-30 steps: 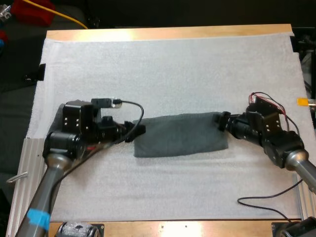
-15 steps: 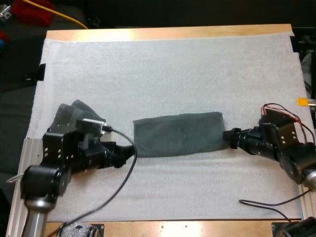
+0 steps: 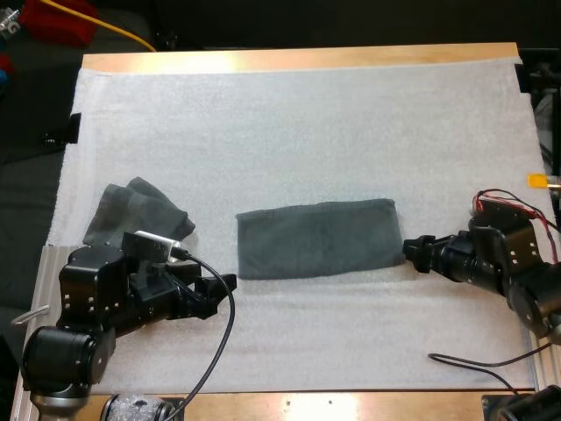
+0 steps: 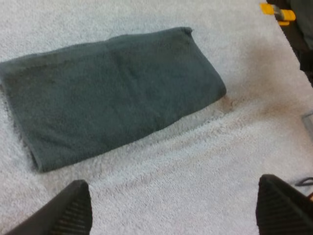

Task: Pick towel from pile, fold and stack

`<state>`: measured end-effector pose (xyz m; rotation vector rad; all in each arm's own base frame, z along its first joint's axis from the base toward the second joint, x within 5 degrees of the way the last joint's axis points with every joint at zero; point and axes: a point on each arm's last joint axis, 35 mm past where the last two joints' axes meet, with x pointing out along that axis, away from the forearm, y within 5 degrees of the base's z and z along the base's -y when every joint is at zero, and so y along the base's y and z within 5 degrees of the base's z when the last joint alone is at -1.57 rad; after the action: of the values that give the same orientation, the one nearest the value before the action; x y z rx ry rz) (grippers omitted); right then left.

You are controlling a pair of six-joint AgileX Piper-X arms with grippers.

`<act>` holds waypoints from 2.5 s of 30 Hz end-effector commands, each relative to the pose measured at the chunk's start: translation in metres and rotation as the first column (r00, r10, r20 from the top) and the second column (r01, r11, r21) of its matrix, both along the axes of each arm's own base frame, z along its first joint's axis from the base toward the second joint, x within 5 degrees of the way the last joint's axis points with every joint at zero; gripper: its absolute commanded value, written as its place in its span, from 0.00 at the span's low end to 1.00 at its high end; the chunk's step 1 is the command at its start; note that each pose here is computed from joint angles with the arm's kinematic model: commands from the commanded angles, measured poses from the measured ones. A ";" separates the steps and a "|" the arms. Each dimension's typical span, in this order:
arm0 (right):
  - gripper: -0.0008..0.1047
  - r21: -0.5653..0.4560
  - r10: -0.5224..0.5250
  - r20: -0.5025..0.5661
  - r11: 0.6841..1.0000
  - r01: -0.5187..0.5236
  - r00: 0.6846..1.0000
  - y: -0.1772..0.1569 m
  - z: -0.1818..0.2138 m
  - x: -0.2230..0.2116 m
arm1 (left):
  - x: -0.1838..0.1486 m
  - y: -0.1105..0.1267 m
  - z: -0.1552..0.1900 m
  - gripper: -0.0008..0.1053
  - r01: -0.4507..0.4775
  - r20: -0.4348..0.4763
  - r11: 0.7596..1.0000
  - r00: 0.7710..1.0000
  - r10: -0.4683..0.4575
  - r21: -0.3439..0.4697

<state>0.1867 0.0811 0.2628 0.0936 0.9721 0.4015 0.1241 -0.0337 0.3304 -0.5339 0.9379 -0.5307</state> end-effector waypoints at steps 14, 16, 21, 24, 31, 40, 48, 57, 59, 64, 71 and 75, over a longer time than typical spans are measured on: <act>0.63 0.119 -0.054 -0.105 0.991 0.066 0.993 -0.054 -0.021 0.032 | -0.004 -0.002 0.001 0.64 0.039 -0.025 0.998 0.999 -0.040 -0.042; 0.63 0.156 -0.039 -0.122 0.986 0.058 0.992 -0.058 -0.027 0.038 | -0.004 -0.002 0.001 0.64 0.039 -0.031 0.998 0.999 -0.040 -0.041; 0.63 0.255 0.017 -0.153 0.967 0.023 0.988 -0.058 -0.048 0.058 | -0.005 -0.002 0.001 0.64 0.049 -0.037 0.997 0.998 -0.051 -0.053; 0.63 0.299 0.048 -0.171 0.954 0.005 0.984 -0.056 -0.062 0.068 | -0.005 -0.003 0.001 0.64 0.052 -0.041 0.997 0.998 -0.055 -0.064; 0.63 0.356 0.088 -0.221 0.934 -0.004 0.971 -0.054 -0.096 0.085 | -0.005 -0.003 0.001 0.64 0.050 -0.056 0.995 0.997 -0.055 -0.086; 0.63 0.385 0.146 -0.269 0.922 -0.032 0.952 -0.044 -0.130 0.094 | -0.005 -0.003 0.001 0.64 0.047 -0.059 0.995 0.997 -0.052 -0.088; 0.63 0.380 0.196 -0.315 0.923 -0.066 0.928 -0.019 -0.151 0.096 | -0.005 -0.003 0.001 0.64 0.047 -0.059 0.995 0.997 -0.052 -0.088; 0.63 0.379 0.233 -0.337 0.920 -0.095 0.912 0.010 -0.152 0.091 | -0.005 -0.003 0.001 0.64 0.047 -0.059 0.995 0.997 -0.052 -0.088; 0.63 0.360 0.223 -0.352 0.929 -0.088 0.909 0.015 -0.153 0.089 | -0.005 -0.003 0.001 0.64 0.049 -0.059 0.995 0.997 -0.054 -0.089; 0.63 0.356 0.201 -0.377 0.933 -0.058 0.904 0.019 -0.153 0.088 | -0.006 -0.004 0.002 0.64 0.069 -0.060 0.991 0.995 -0.076 -0.113; 0.15 0.343 0.130 -0.432 0.939 0.029 0.893 0.018 -0.153 0.088 | -0.006 -0.004 0.002 0.64 0.077 -0.061 0.990 0.995 -0.084 -0.122; 0.02 0.320 0.109 -0.423 0.947 0.036 0.899 0.017 -0.150 0.088 | -0.007 -0.004 0.002 0.64 0.081 -0.068 0.988 0.994 -0.090 -0.128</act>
<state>0.2777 0.0987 0.1137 0.4773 1.3274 0.5982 0.1188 -0.0369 0.3300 -0.6251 1.0027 -0.6328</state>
